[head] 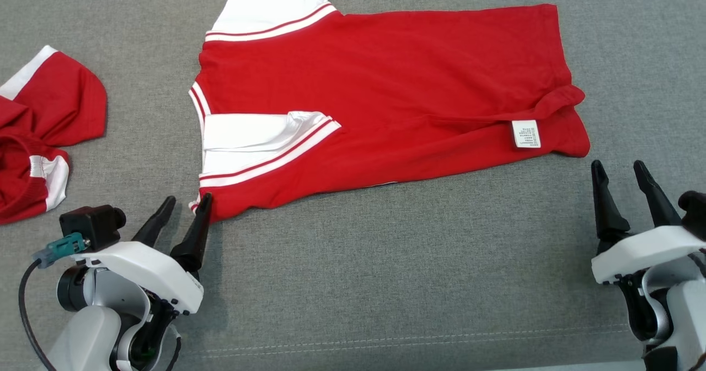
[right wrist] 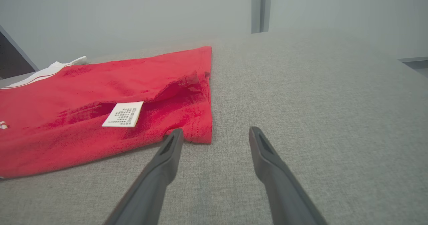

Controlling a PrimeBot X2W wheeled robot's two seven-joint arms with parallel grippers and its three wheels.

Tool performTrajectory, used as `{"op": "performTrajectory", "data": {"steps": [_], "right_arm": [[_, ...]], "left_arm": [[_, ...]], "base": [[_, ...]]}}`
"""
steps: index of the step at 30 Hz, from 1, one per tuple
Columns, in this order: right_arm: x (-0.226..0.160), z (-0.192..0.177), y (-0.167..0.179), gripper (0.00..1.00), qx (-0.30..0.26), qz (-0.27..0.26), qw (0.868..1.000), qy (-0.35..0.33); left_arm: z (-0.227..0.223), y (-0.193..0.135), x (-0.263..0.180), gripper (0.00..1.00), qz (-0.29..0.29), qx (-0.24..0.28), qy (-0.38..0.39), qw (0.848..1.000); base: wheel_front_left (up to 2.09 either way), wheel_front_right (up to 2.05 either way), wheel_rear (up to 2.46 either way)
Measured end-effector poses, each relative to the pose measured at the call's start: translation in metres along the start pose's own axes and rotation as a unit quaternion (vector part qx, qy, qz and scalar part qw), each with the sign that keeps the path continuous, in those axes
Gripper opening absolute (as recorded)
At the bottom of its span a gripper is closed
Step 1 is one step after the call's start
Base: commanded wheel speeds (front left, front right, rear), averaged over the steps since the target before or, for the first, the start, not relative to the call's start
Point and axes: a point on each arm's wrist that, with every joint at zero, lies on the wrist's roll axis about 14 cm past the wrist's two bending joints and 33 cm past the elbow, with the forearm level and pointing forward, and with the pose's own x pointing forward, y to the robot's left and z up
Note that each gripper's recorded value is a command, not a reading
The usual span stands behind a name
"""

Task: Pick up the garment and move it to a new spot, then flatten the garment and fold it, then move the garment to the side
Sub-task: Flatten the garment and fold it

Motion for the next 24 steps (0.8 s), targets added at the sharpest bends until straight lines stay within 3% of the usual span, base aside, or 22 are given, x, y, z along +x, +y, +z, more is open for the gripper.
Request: {"op": "performTrajectory", "data": {"steps": [13,19,20,21,22,23,24], "right_arm": [[0.046,-0.002,0.020,1.00,-0.051,0.049,0.997,0.038],[0.054,-0.029,0.022,1.00,-0.060,0.055,0.991,0.104],[0.056,-0.030,0.023,1.00,-0.061,0.057,0.991,0.107],[0.058,-0.031,0.023,0.55,-0.060,0.058,0.991,0.109],[0.060,-0.032,0.024,0.36,-0.059,0.059,0.990,0.116],[0.062,-0.032,0.026,0.00,-0.060,0.061,0.989,0.118],[0.064,-0.032,0.027,0.00,-0.059,0.063,0.989,0.119]], "left_arm": [[-0.028,-0.003,0.015,1.00,-0.014,0.016,0.077,0.997],[-0.031,-0.010,0.023,1.00,-0.036,0.012,0.096,0.995],[-0.031,-0.011,0.023,0.55,-0.040,0.008,0.101,0.994],[-0.031,-0.012,0.024,0.16,-0.043,-0.001,0.102,0.994],[-0.031,-0.013,0.024,0.00,-0.046,-0.009,0.104,0.993],[-0.032,-0.014,0.024,0.00,-0.050,-0.010,0.111,0.993],[-0.033,-0.015,0.024,0.00,-0.053,-0.014,0.114,0.992]], "base": [[0.00,0.00,0.00],[0.00,0.00,0.00],[0.00,0.00,0.00],[0.00,0.00,0.00],[0.00,0.00,0.00],[0.00,0.00,0.00],[0.00,0.00,0.00]]}}
